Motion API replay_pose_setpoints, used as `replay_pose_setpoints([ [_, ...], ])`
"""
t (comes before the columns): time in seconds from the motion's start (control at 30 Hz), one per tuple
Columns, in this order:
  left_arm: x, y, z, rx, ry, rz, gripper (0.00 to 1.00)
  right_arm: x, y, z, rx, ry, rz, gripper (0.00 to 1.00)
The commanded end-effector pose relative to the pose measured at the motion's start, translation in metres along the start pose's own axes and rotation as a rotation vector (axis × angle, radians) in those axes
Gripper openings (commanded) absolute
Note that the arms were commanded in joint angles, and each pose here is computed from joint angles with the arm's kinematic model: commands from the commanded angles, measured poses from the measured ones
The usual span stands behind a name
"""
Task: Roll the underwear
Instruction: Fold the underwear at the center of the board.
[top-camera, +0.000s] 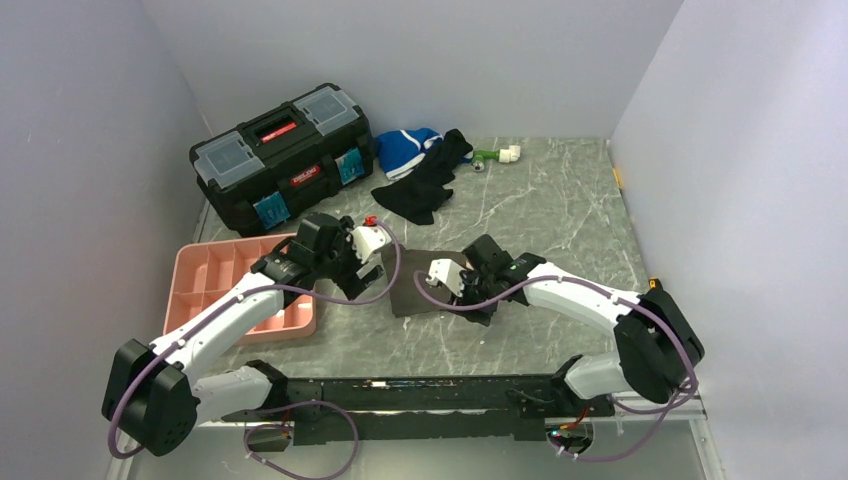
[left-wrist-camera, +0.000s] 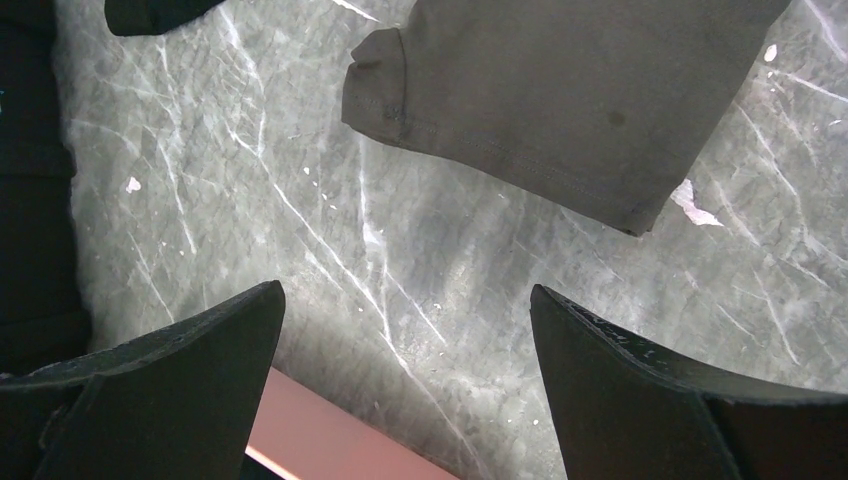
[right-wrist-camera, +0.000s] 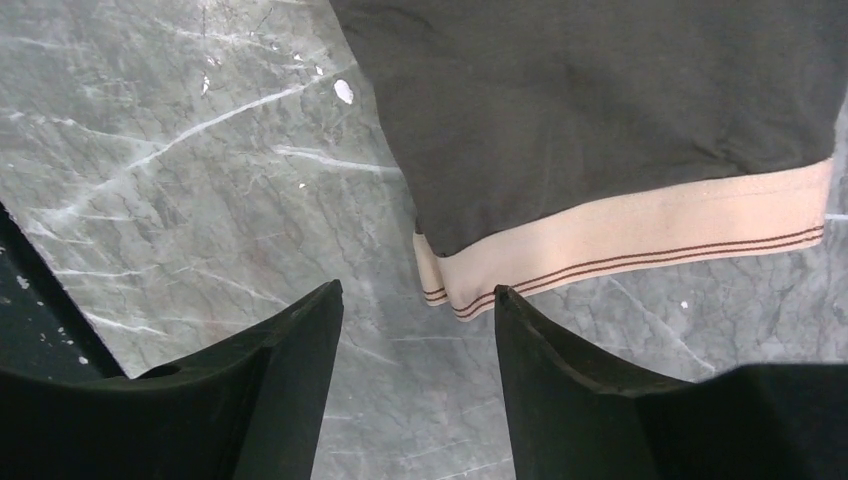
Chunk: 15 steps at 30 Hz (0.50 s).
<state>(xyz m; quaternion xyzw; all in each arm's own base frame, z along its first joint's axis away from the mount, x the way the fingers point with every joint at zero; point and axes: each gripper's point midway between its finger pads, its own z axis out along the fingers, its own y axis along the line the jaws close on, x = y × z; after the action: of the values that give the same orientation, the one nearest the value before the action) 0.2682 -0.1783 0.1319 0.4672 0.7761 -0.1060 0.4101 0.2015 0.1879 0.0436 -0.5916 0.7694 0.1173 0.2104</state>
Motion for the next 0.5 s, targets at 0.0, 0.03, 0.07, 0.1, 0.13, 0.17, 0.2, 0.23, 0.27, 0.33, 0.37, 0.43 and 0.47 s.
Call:
replay_pose_setpoints([
  [0.0,-0.001,0.004,-0.003,-0.022,-0.005,0.024,0.99,0.003,-0.001,0.005,0.026,0.034,-0.047,0.59],
  [0.03,-0.001,0.003,-0.002,-0.021,-0.003,0.023,0.99,0.004,0.000,0.008,0.024,0.045,-0.050,0.58],
  [0.07,0.000,0.004,-0.002,-0.021,-0.002,0.022,0.99,0.005,0.000,0.009,0.025,0.053,-0.051,0.57],
  [0.1,0.000,0.003,-0.002,-0.018,-0.001,0.022,0.99,0.006,0.000,0.011,0.026,0.061,-0.053,0.57],
  [0.13,0.000,0.003,-0.002,-0.018,-0.001,0.022,1.00,0.007,0.000,0.012,0.029,0.067,-0.054,0.56],
  [0.17,0.000,0.004,-0.002,-0.019,-0.001,0.022,1.00,0.008,-0.001,0.013,0.034,0.073,-0.058,0.55],
  [0.2,-0.001,0.003,-0.002,-0.017,-0.003,0.021,0.99,0.009,-0.003,0.014,0.039,0.079,-0.059,0.55],
  [0.23,-0.001,0.003,-0.002,-0.016,-0.004,0.020,0.99,0.009,-0.004,0.014,0.045,0.083,-0.061,0.54],
  [0.27,-0.001,0.003,-0.002,-0.018,-0.005,0.022,0.99,0.009,-0.005,0.014,0.048,0.084,-0.063,0.53],
  [0.33,0.000,0.003,-0.002,-0.018,-0.003,0.024,0.99,0.009,-0.006,0.015,0.053,0.087,-0.064,0.51],
  [0.37,0.000,0.003,-0.002,-0.018,-0.002,0.025,0.99,0.009,-0.006,0.015,0.055,0.088,-0.067,0.51],
  [0.43,0.001,0.003,-0.003,-0.021,-0.001,0.027,0.99,0.010,-0.007,0.016,0.054,0.095,-0.068,0.51],
  [0.47,0.001,0.003,-0.003,-0.020,-0.001,0.028,0.99,0.011,-0.007,0.016,0.055,0.098,-0.069,0.51],
])
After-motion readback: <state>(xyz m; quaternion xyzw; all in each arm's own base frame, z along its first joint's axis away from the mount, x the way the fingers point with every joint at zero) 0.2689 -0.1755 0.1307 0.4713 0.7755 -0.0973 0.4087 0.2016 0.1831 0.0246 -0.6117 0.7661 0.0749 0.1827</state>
